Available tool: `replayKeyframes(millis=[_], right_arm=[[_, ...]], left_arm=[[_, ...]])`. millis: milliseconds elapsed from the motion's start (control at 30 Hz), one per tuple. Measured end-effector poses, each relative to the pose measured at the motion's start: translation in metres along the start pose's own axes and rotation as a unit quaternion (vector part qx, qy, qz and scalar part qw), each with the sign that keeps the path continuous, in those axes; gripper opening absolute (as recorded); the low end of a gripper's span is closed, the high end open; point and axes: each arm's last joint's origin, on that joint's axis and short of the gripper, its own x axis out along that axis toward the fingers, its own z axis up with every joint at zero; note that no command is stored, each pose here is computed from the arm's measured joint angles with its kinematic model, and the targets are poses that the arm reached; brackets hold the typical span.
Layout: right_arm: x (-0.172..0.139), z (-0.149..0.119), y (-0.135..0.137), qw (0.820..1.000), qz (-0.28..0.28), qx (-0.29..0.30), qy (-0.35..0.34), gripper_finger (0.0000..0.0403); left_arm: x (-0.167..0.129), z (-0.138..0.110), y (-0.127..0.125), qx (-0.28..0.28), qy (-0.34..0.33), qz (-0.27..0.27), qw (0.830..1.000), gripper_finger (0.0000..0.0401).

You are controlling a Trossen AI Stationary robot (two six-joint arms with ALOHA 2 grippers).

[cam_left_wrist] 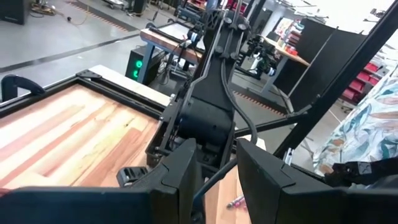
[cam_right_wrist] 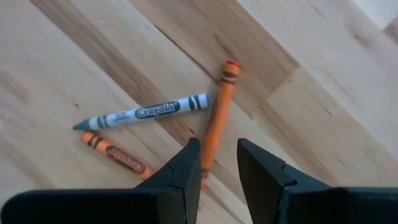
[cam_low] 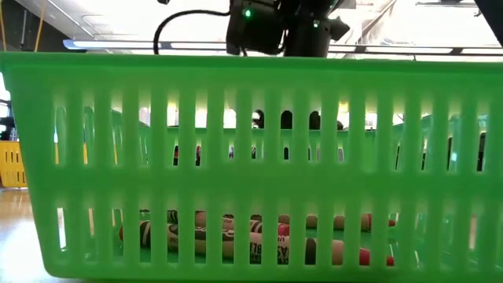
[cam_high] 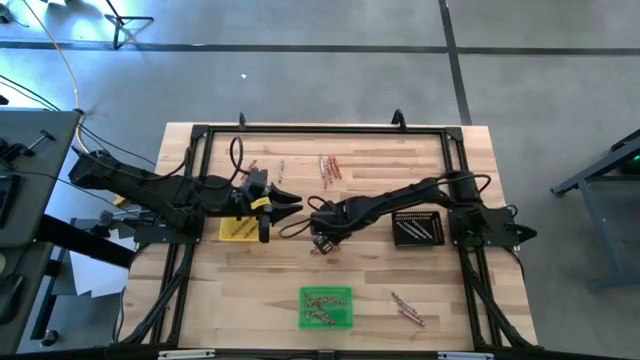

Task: Sort crayons
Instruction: Put the orange crayon into the yellow bin

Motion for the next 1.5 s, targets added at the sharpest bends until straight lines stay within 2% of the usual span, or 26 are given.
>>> replayKeyframes(millis=[200,633,967,1067,1233,1500], right_arm=[[0.012,0.001,-0.001,1.000,-0.007,0.007,0.004,0.0098],[0.015,0.002,-0.004,1.000,-0.021,0.009,0.005,0.0098],[0.033,-0.001,-0.004,0.999,-0.032,0.007,0.027,0.0097],[0.033,0.000,-0.004,0.999,-0.032,0.008,0.027,0.0078],[0.032,0.001,-0.006,0.999,-0.029,0.001,0.031,0.0012],[0.016,0.004,-0.009,0.999,-0.009,-0.021,0.035,0.0005]], left_arm=[[0.000,0.000,0.000,0.001,0.003,0.001,1.000,0.0101],[-0.001,-0.003,-0.002,0.003,0.010,-0.004,1.000,0.0101],[-0.002,-0.003,-0.004,-0.005,0.012,-0.008,1.000,0.0101],[-0.002,-0.004,-0.004,-0.005,0.012,-0.008,1.000,0.0101],[-0.002,-0.004,-0.004,-0.005,0.012,-0.008,1.000,0.0101],[-0.002,-0.004,-0.004,-0.021,0.012,-0.007,1.000,0.0101]])
